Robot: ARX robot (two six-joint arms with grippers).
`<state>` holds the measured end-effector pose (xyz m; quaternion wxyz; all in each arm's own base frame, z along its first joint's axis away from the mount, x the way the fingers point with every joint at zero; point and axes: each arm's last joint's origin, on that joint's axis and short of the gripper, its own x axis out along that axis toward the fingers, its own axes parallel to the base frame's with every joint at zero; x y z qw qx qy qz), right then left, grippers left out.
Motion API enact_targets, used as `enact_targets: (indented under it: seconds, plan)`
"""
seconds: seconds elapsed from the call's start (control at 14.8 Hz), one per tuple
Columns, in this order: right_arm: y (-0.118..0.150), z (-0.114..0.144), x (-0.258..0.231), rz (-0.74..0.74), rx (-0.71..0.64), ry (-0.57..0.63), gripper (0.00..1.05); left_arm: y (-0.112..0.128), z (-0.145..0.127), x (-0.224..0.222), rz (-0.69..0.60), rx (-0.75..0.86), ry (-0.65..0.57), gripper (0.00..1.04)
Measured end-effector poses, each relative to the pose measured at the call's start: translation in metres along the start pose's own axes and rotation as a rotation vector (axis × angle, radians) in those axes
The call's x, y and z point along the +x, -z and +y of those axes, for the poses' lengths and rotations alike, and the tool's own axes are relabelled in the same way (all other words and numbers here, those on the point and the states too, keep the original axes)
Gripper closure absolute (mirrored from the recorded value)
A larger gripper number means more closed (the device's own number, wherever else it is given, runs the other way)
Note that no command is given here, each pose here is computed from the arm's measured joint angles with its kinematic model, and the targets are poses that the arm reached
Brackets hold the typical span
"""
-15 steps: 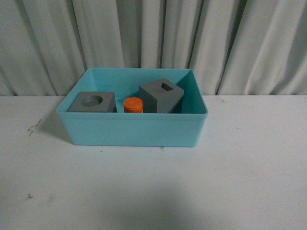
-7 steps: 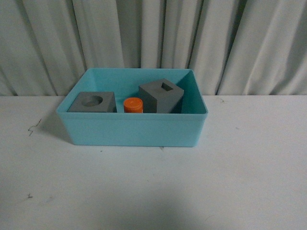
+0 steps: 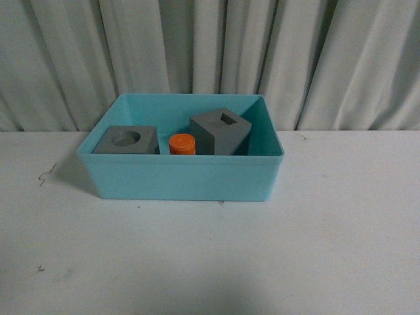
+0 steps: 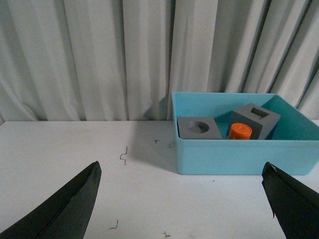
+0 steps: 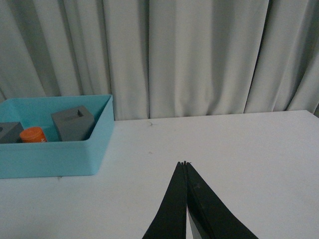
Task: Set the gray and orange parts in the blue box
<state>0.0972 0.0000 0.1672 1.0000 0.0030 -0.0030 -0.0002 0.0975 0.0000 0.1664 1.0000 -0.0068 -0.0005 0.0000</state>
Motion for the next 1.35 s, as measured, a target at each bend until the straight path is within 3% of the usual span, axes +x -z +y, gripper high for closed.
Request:
enact_targets:
  seconds: [0.13,0.61,0.67,1.35]
  plan:
    - [0.0001,0.0000,0.0000,0.001,0.000,0.000,0.98,0.0000,0.0000,0.0000,0.000,0.000,0.000,0.07]
    - [0.0000,0.0000,0.0000,0.000,0.000,0.000,0.13,0.0000,0.0000,0.0000,0.000,0.000,0.000,0.07]
    - [0.0000,0.0000,0.0000,0.000,0.000,0.000,0.04,0.0000,0.0000,0.0000,0.000,0.000,0.000,0.07]
    - [0.0000,0.0000,0.0000,0.000,0.000,0.000,0.06,0.0000,0.0000,0.0000,0.000,0.000,0.000,0.07]
